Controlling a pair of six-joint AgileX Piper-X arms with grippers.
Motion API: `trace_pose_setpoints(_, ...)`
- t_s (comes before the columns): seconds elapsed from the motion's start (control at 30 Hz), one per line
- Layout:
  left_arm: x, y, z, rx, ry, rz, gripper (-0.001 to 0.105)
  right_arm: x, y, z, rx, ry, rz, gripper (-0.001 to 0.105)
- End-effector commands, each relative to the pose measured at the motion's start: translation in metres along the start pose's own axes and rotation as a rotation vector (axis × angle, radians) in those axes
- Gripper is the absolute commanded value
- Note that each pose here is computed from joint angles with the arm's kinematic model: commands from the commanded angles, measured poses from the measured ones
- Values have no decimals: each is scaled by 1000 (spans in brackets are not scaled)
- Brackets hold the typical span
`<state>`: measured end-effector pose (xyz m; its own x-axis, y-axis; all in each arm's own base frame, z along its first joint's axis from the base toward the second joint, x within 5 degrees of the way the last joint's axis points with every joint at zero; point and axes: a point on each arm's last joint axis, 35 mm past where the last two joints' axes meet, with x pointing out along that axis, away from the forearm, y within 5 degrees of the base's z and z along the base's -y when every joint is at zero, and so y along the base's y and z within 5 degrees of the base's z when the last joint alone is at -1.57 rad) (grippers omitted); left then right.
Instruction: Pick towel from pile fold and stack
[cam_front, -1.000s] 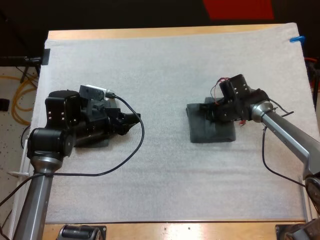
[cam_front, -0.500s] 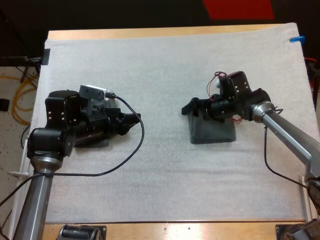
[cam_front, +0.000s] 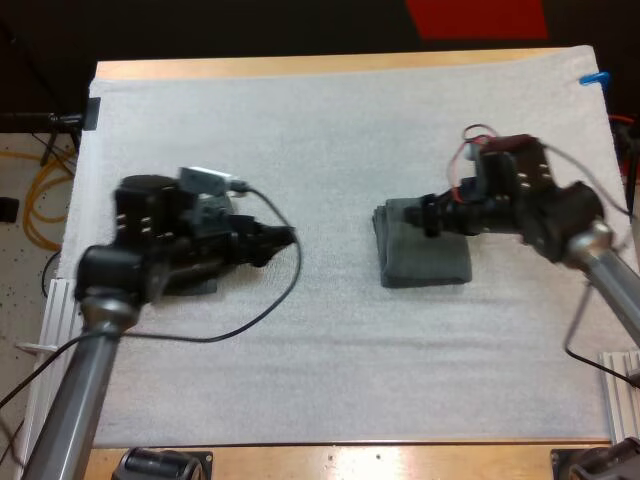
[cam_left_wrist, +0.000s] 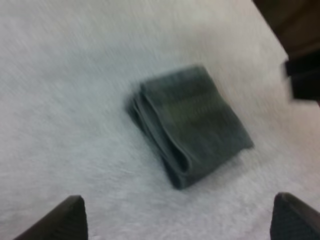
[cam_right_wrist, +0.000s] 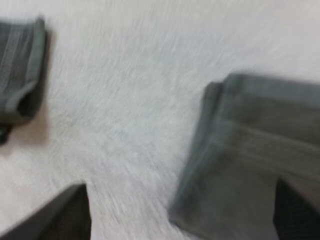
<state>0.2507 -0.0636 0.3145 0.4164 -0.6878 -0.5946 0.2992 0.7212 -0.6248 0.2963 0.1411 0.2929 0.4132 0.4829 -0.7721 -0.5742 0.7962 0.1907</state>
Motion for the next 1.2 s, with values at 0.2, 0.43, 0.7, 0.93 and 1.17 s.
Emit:
trace_pose_setpoints(0.2, 82, -13, 6, -38, -18, 81, 72, -89, 20, -8, -74, -108, -170, 72)
trace_pose_setpoints(0.43, 157, -4, -6, -142, 58, 65, 72, -138, 35, -30, -58, -141, -185, 72)
trace_pose_setpoints(0.7, 222, 21, -26, -259, 195, 106, 72, -183, 48, -58, -40, -179, -205, 72)
trace_pose_setpoints(0.93, 243, 31, -31, -343, 270, 83, 72, -193, 50, -65, -27, -190, -247, 72)
trace_pose_setpoints(1.17, 251, 20, -29, -421, 274, 85, 71, -193, 50, -65, -6, -192, -244, 72)
